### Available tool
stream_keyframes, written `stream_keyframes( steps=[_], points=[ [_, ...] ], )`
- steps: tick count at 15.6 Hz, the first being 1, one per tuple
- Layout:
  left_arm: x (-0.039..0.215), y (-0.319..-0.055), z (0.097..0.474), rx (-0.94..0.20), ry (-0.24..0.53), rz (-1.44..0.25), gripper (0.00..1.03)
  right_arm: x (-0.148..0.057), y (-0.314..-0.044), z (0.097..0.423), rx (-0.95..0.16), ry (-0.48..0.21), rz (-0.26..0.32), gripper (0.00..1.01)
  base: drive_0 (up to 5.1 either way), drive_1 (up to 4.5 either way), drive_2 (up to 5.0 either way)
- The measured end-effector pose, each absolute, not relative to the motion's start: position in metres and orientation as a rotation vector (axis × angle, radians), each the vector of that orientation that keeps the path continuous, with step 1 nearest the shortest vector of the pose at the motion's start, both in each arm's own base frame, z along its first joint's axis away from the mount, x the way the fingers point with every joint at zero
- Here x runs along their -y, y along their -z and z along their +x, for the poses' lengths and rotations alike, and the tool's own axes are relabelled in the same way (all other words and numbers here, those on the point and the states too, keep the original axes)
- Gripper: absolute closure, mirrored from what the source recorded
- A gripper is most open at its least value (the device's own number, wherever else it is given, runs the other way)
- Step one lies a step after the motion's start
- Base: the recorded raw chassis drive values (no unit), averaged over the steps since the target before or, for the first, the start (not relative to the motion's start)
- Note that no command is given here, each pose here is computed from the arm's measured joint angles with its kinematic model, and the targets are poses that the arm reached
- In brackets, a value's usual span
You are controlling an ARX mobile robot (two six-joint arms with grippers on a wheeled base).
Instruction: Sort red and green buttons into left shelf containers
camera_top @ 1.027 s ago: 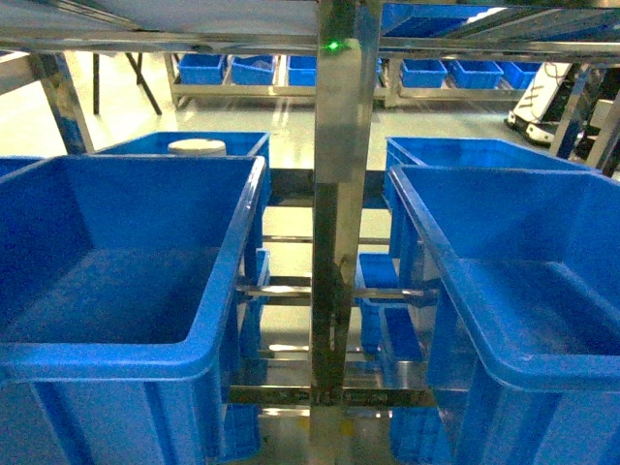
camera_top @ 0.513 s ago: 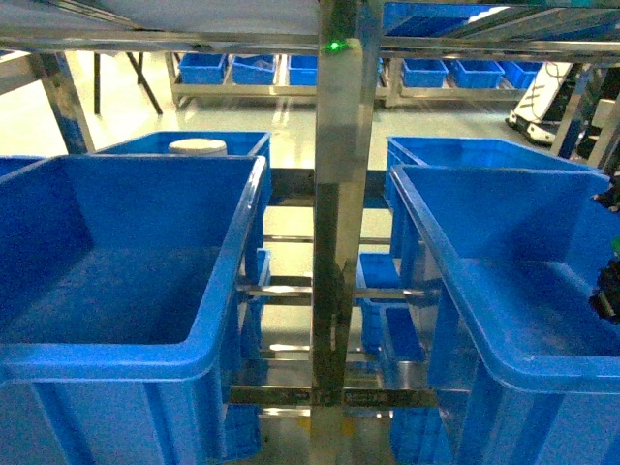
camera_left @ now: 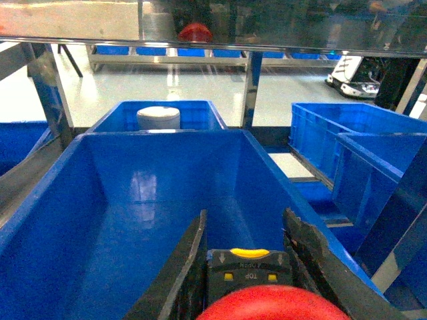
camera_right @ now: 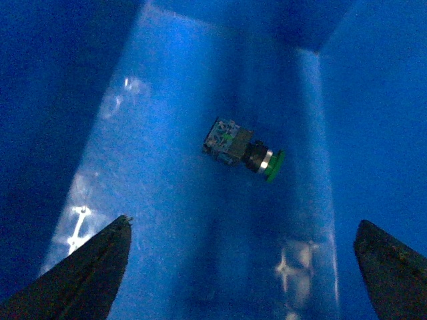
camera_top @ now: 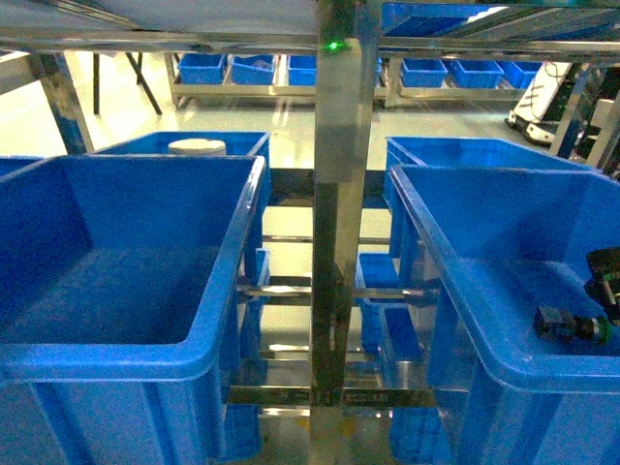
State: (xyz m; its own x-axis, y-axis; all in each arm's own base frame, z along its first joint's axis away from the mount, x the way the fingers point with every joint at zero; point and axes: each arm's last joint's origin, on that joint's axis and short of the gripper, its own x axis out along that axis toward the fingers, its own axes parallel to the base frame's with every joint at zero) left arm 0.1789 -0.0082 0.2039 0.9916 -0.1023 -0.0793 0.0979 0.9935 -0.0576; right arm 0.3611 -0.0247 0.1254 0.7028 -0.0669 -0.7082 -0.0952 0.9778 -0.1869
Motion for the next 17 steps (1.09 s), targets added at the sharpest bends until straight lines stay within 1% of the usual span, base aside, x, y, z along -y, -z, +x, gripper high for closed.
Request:
stream_keyframes(
  steps=[1, 2, 3, 4, 5, 6, 8, 9, 11, 13, 15, 17],
  points=[
    [0.008, -0.204, 0.179, -0.083, 0.101, -0.054, 0.74, 0.026, -0.137, 0.353, -0.72, -0.004, -0.214, 0.01, -0.1, 4.23, -4.4],
    [0.008, -0.204, 0.179, -0.082, 0.101, -0.054, 0.74, 0.025, -0.148, 0.344, -0.65, -0.006, -0.213, 0.04, -0.1, 4.23, -4.4],
    [0.008, -0.204, 0.179, -0.083, 0.101, -0.054, 0.74, 0.024, -0.156, 0.33, -0.583, -0.012, -0.214, 0.03, -0.1, 4.23, -4.4],
    [0.008, -0.204, 0.179, -0.082, 0.101, -0.054, 0.74, 0.022, -0.16, 0.315, -0.549, -0.018, -0.212, 0.03, -0.1, 4.23, -4.4],
    [0.008, -0.204, 0.179, -0.082, 0.101, -0.054, 0.74, 0.02, -0.162, 0.295, -0.515, -0.031, -0.209, 0.03, -0.1, 4.23, -4.4],
    [0.008, -0.204, 0.179, -0.082, 0.101, -0.054, 0.74, 0.018, -0.164, 0.273, -0.452, -0.059, -0.202, 0.03, -0.1, 4.23, -4.4],
    [0.008, -0.204, 0.179, -0.082, 0.101, -0.054, 0.74, 0.015, -0.169, 0.23, -0.325, -0.084, -0.172, 0.03, -0.1, 4.23, -4.4],
    [0.008, -0.204, 0.179, -0.083, 0.101, -0.054, 0.74, 0.015, -0.166, 0.208, -0.306, -0.095, -0.149, 0.03, -0.1, 4.23, -4.4],
    [0.008, -0.204, 0.179, -0.082, 0.1, -0.054, 0.74, 0.018, -0.154, 0.176, -0.323, -0.104, -0.124, 0.03, -0.1, 4.23, -4.4],
    [0.008, -0.204, 0.179, -0.082, 0.101, -0.054, 0.74, 0.02, -0.155, 0.155, -0.292, -0.094, -0.117, 0.03, -0.1, 4.23, -4.4],
    [0.008, -0.204, 0.179, -0.082, 0.101, -0.054, 0.74, 0.02, -0.157, 0.149, -0.265, -0.089, -0.126, 0.03, -0.1, 4.23, -4.4],
    [0.008, -0.203, 0.179, -0.085, 0.101, -0.053, 0.74, 0.02, -0.155, 0.15, -0.28, -0.09, -0.123, 0.03, -0.1, 4.23, -4.4]
  ],
)
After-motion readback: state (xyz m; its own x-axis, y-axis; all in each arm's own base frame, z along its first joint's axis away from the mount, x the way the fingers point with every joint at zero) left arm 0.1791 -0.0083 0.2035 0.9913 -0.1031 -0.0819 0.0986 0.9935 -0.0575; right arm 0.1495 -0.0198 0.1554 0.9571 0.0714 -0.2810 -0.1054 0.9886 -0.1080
